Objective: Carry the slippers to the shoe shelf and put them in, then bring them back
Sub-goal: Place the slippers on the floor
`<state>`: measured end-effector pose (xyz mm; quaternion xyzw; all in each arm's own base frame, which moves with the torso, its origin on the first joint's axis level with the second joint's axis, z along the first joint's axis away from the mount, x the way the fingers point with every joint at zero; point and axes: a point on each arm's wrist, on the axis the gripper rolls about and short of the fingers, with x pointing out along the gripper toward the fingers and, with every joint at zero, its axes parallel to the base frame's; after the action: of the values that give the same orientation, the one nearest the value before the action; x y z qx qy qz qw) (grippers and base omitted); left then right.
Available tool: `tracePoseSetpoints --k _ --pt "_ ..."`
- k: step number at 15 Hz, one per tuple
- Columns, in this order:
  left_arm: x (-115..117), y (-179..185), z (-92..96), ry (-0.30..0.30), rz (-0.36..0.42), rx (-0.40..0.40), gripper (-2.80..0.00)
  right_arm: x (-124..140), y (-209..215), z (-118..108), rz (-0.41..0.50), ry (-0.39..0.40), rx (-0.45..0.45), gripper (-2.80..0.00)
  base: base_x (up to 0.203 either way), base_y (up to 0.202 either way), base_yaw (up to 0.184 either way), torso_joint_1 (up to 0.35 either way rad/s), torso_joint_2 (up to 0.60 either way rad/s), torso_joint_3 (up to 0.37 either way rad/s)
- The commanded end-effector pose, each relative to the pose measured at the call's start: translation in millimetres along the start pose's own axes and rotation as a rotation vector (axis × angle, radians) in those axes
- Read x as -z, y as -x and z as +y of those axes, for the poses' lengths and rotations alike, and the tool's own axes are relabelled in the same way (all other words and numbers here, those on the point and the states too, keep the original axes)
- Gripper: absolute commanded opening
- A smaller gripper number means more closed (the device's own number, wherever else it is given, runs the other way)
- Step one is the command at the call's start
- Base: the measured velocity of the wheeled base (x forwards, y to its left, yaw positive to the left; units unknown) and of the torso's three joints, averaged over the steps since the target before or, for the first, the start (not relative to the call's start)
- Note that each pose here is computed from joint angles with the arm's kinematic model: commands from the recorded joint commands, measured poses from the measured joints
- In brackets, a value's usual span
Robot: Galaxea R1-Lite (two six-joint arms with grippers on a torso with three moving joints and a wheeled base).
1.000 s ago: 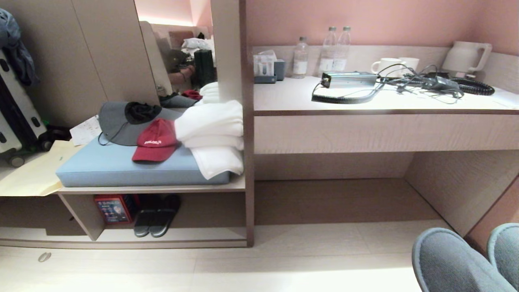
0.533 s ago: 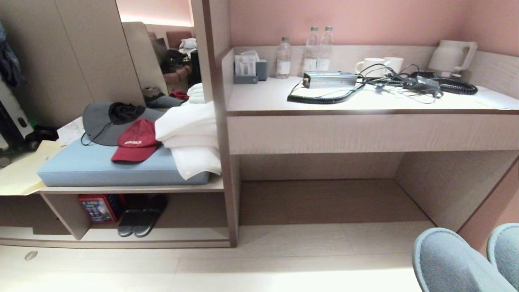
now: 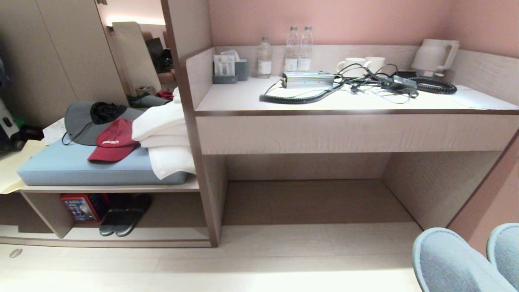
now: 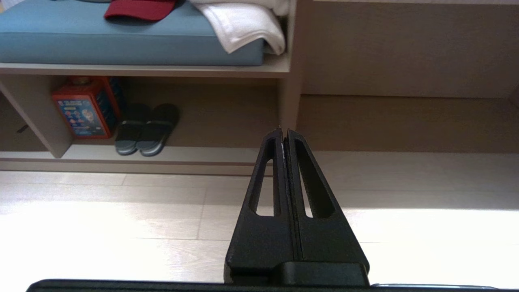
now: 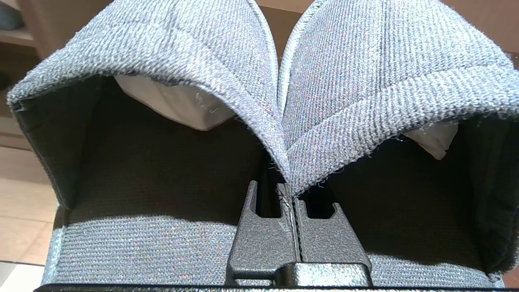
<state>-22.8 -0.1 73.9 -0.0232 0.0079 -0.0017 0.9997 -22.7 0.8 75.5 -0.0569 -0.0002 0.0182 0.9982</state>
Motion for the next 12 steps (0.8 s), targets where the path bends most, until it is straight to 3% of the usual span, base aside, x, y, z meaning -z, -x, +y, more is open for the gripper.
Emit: tracePoseSetpoints --k 1,9,12 --pt "0.0 0.1 0.0 0.001 -0.002 0.001 -2.8 0.0 -0.1 0.0 0.001 0.001 -0.001 -2.8 0.0 -0.194 0.003 -0.006 0.01 0.002" --pt "0.0 0.1 0.0 0.0 -0.001 0.0 -2.8 -0.1 -0.2 0.0 0.003 0.001 -0.001 -2.8 0.0 -0.197 0.002 0.002 0.0 0.003" --pt "0.2 0.1 0.0 0.0 0.0 0.001 -2.8 0.0 -0.1 0.0 0.001 0.001 -0.001 -2.8 0.0 -0.088 0.002 -0.001 0.0 0.001"
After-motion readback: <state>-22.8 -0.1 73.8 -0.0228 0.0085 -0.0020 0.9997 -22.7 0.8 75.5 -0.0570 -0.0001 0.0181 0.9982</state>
